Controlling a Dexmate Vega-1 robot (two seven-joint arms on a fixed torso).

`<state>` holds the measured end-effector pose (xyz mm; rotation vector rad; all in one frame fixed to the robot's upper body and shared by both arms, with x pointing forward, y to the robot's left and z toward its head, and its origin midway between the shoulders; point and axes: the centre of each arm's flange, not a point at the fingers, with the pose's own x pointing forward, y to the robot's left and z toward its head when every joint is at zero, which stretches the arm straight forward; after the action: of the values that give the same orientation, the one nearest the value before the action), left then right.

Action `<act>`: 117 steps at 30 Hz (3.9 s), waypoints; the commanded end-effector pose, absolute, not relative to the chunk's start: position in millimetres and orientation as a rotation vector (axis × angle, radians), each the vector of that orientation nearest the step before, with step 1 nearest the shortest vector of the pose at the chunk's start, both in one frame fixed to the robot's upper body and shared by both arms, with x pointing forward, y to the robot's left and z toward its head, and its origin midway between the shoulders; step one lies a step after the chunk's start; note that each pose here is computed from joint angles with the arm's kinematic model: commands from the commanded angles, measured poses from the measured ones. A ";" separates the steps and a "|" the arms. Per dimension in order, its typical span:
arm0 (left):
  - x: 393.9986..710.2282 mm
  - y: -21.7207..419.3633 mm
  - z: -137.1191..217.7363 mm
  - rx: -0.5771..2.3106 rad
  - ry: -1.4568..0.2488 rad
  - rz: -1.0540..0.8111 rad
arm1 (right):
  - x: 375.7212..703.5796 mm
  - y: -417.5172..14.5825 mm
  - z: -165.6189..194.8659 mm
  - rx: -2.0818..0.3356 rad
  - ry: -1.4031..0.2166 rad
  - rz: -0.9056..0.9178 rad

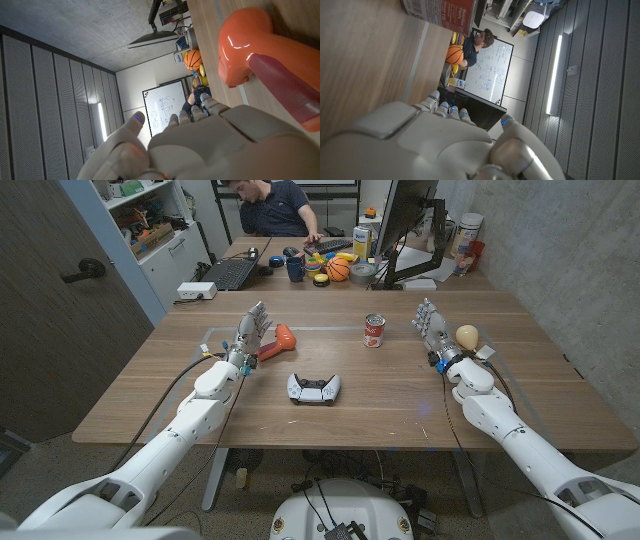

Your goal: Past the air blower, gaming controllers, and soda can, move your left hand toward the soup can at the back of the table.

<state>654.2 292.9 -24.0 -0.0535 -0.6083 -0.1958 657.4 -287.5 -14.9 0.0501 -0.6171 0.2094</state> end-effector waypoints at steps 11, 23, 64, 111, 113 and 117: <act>647.0 296.2 -7.0 -0.012 -0.698 -0.128 | 662.4 -288.4 -19.8 0.053 -0.605 0.214; 635.9 307.2 31.5 0.197 -0.759 -0.111 | 660.4 -291.8 -23.3 0.063 -0.609 0.209; 605.8 237.7 205.8 0.832 -1.113 -0.220 | 646.8 -302.6 -34.9 0.077 -0.638 0.186; 635.9 87.8 210.6 1.345 -1.296 -0.363 | 645.8 -297.6 -37.9 0.095 -0.657 0.174; 637.9 82.9 208.2 1.377 -1.299 -0.366 | 645.4 -297.9 -38.8 0.097 -0.656 0.172; 644.7 75.0 201.8 1.413 -1.276 -0.395 | 644.3 -298.8 -40.1 0.101 -0.657 0.169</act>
<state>631.7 97.3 213.8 1.2831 -1.3050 -0.3496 645.4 -297.9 -36.3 0.0910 -0.6570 0.1764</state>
